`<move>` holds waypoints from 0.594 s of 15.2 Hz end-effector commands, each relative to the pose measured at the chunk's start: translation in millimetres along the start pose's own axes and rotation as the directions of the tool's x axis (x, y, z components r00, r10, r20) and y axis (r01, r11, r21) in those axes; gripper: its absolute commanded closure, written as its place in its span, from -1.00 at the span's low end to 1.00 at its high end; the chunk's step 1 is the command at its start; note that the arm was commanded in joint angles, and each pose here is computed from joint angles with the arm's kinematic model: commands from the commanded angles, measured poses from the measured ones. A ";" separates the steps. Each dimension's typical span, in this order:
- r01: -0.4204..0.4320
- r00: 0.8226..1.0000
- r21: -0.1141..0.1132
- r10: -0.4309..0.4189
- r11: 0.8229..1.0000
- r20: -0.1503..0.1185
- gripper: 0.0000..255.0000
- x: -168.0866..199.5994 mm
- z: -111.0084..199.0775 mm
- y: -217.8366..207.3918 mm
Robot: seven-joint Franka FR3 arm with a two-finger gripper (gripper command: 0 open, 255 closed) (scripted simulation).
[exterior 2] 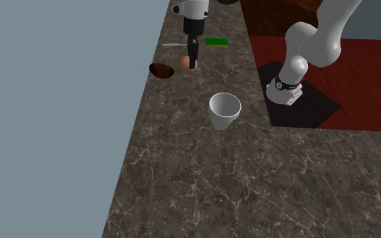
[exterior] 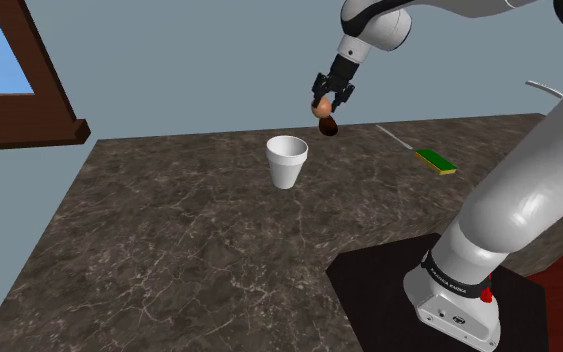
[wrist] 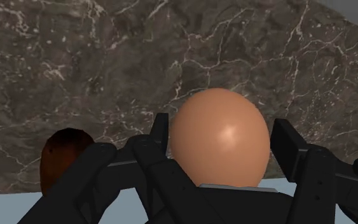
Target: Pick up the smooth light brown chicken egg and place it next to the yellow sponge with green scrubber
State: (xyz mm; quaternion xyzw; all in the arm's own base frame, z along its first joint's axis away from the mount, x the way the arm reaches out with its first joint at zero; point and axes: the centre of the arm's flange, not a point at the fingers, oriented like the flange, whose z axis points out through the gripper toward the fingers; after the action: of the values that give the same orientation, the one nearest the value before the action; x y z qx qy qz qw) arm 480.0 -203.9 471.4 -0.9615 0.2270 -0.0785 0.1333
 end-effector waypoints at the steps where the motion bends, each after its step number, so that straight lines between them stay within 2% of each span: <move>1: 0.001 1.000 0.001 -0.001 1.000 0.000 1.00 -14.0 -8.4 19.9; 9: 0.001 1.000 0.001 -0.001 1.000 0.000 1.00 -72.0 -39.5 102.4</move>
State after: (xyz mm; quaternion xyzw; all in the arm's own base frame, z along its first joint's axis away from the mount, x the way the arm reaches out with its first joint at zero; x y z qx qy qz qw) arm 376.9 -261.5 472.5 -0.9615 0.2271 -0.0785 0.1335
